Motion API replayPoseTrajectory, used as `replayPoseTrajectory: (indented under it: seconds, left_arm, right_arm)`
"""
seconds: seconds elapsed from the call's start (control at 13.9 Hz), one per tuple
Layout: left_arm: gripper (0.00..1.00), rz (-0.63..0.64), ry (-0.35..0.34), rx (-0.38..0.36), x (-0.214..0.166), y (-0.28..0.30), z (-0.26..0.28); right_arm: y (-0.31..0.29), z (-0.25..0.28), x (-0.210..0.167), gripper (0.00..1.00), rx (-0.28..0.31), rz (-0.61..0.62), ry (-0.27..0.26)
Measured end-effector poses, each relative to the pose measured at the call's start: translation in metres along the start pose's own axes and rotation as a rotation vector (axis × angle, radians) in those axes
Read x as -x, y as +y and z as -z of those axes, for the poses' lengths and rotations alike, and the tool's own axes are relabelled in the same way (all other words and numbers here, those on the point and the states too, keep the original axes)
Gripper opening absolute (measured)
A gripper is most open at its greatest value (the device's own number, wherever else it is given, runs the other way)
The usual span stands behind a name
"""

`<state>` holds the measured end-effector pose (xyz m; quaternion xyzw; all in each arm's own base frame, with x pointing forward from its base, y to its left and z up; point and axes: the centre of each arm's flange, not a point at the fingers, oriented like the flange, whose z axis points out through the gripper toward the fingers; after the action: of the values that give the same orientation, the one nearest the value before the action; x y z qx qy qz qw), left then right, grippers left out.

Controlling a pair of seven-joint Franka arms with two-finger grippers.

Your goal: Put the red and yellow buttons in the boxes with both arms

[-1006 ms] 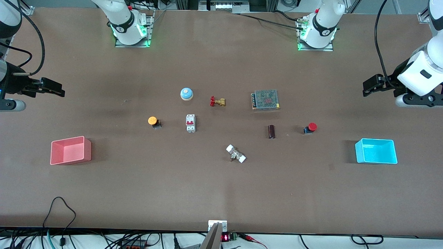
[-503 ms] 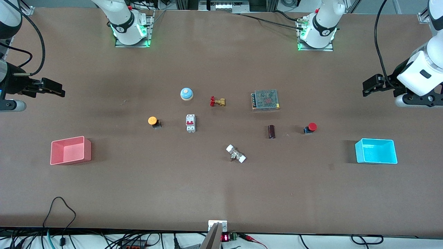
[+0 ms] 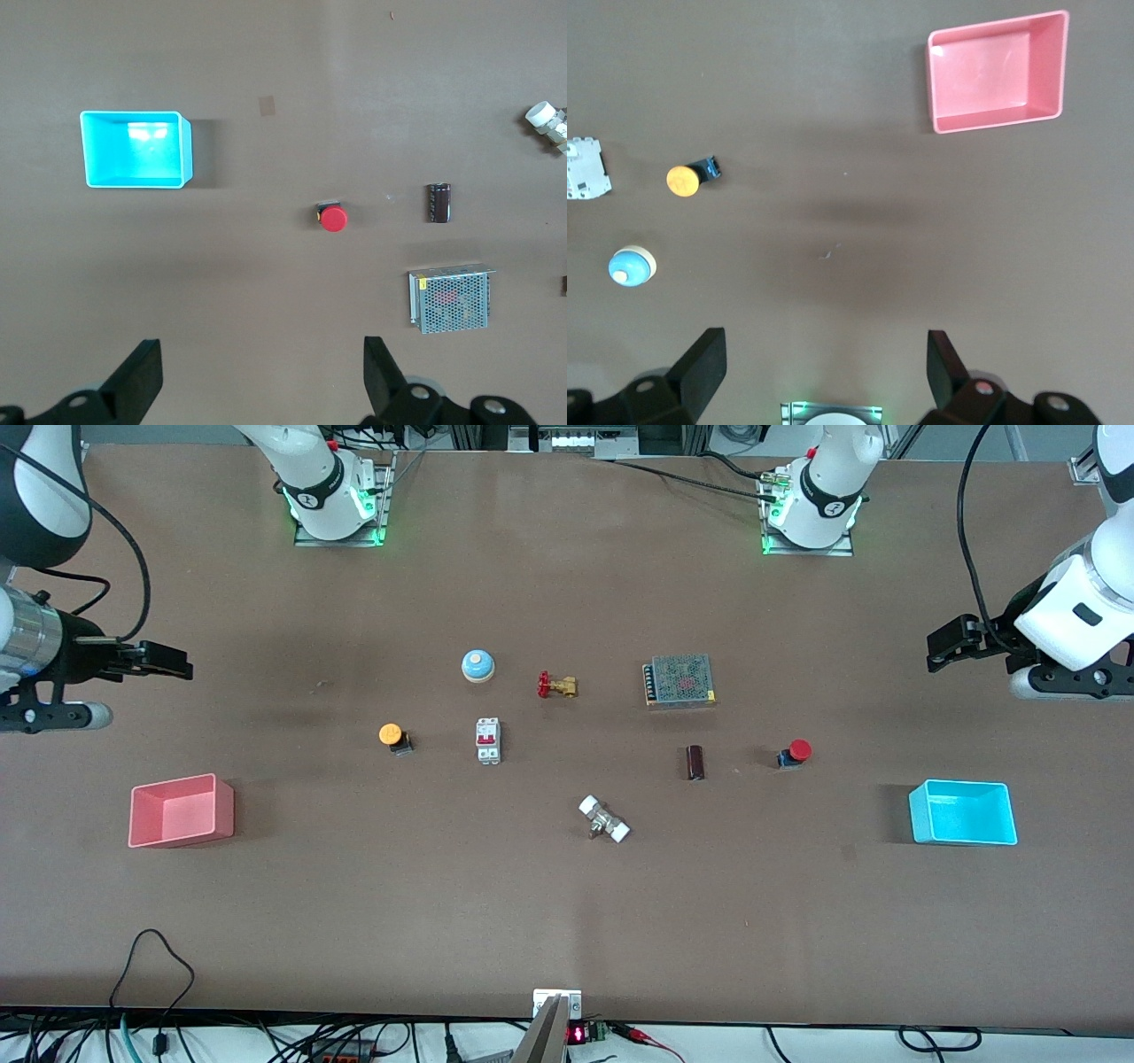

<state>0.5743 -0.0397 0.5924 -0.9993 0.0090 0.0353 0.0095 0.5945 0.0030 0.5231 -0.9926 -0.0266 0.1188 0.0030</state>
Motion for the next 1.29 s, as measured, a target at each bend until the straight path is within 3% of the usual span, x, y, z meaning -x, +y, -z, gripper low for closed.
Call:
replayPoseTrajectory:
  seconds: [0.14,0.5,0.79,1.01,1.29]
  left_arm:
    - [1.00,-0.008,-0.010,0.004,-0.002,0.005,-0.005]
    - [1.00,-0.009,-0.106,0.037,-0.032,0.009,-0.061]
    - [1.00,-0.003,-0.164,0.037,-0.072,0.012,-0.143]
    - [1.00,0.042,-0.154,0.035,-0.092,0.034,-0.212]
    - [1.00,0.077,-0.105,0.025,-0.075,0.081,-0.297]
  right_arm:
    - [-0.009,-0.012,0.002,1.00,0.003,0.016,-0.005]
    - [-0.024,-0.062,0.034,1.00,0.008,0.042,0.099]
    - [-0.085,-0.114,0.034,1.00,0.015,0.060,0.213]
    - [-0.140,-0.161,0.027,1.00,0.014,0.092,0.266]
    - [-0.162,-0.201,0.006,1.00,0.004,0.092,0.317]
